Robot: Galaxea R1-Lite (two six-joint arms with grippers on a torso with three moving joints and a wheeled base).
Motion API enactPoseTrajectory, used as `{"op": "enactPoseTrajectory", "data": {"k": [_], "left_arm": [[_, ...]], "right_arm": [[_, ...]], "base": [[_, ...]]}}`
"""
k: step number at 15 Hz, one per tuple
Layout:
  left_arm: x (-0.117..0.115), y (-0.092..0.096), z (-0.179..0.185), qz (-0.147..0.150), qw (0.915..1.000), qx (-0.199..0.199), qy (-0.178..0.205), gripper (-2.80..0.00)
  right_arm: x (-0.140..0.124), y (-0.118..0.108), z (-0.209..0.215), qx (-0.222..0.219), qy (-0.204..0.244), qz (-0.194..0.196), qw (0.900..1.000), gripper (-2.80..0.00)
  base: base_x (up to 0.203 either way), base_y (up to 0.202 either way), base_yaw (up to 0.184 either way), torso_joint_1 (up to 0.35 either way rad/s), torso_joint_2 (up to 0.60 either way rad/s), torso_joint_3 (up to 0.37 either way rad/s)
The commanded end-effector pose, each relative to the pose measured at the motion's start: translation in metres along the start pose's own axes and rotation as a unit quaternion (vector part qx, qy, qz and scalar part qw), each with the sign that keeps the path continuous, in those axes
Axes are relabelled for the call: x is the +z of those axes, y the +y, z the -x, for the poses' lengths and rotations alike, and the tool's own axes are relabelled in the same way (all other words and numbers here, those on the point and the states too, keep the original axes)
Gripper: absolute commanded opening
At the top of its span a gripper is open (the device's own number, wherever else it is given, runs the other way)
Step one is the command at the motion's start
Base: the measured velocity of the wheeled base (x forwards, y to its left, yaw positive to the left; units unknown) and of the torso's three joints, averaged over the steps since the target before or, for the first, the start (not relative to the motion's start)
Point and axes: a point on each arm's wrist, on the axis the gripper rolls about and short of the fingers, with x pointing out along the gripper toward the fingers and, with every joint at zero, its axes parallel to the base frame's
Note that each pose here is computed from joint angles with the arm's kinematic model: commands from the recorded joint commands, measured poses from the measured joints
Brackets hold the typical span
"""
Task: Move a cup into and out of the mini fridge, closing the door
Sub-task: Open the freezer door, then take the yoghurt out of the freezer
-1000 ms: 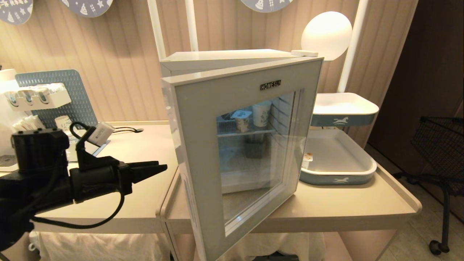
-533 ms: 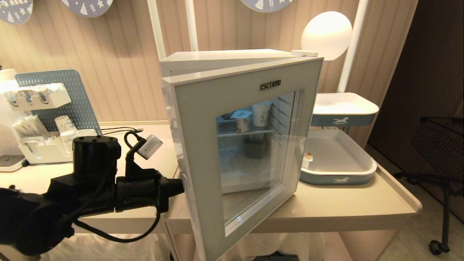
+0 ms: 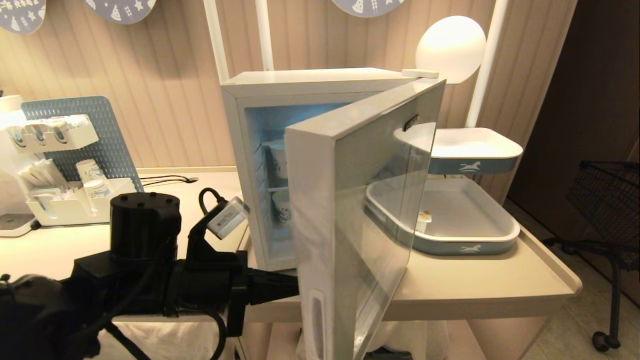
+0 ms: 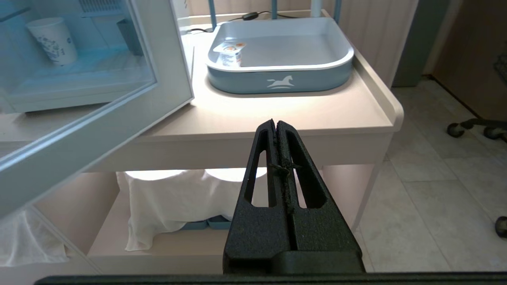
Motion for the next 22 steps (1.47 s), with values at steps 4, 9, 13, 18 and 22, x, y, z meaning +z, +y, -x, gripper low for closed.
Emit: {"op": "enactPoseTrajectory", "data": {"k": [4, 9, 13, 18, 22], "left_arm": [[0.035, -0.026, -0.059, -0.044, 0.9965, -0.07, 0.014, -2.8], [0.031, -0.048, -0.094, -0.051, 0.9943, -0.068, 0.065, -2.8], [0.031, -0.024, -0.071, -0.034, 0.998, -0.009, 0.053, -2.8], [0.03, 0.017, -0.016, 0.003, 0.9952, 0.095, 0.022, -2.8], [0.051, 0.021, 0.083, 0.013, 0.9496, 0.306, -0.068, -2.8]], "right_arm": [[0.0, 0.0, 0.0, 0.0, 0.0, 0.0, 1.0, -2.8], [0.0, 0.0, 0.0, 0.0, 0.0, 0.0, 1.0, -2.8], [0.0, 0.0, 0.0, 0.0, 0.0, 0.0, 1.0, -2.8], [0.0, 0.0, 0.0, 0.0, 0.0, 0.0, 1.0, -2.8], [0.0, 0.0, 0.0, 0.0, 0.0, 0.0, 1.0, -2.8]], "base": [[0.0, 0.0, 0.0, 0.0, 0.0, 0.0], [0.0, 0.0, 0.0, 0.0, 0.0, 0.0], [0.0, 0.0, 0.0, 0.0, 0.0, 0.0], [0.0, 0.0, 0.0, 0.0, 0.0, 0.0], [0.0, 0.0, 0.0, 0.0, 0.0, 0.0]]}}
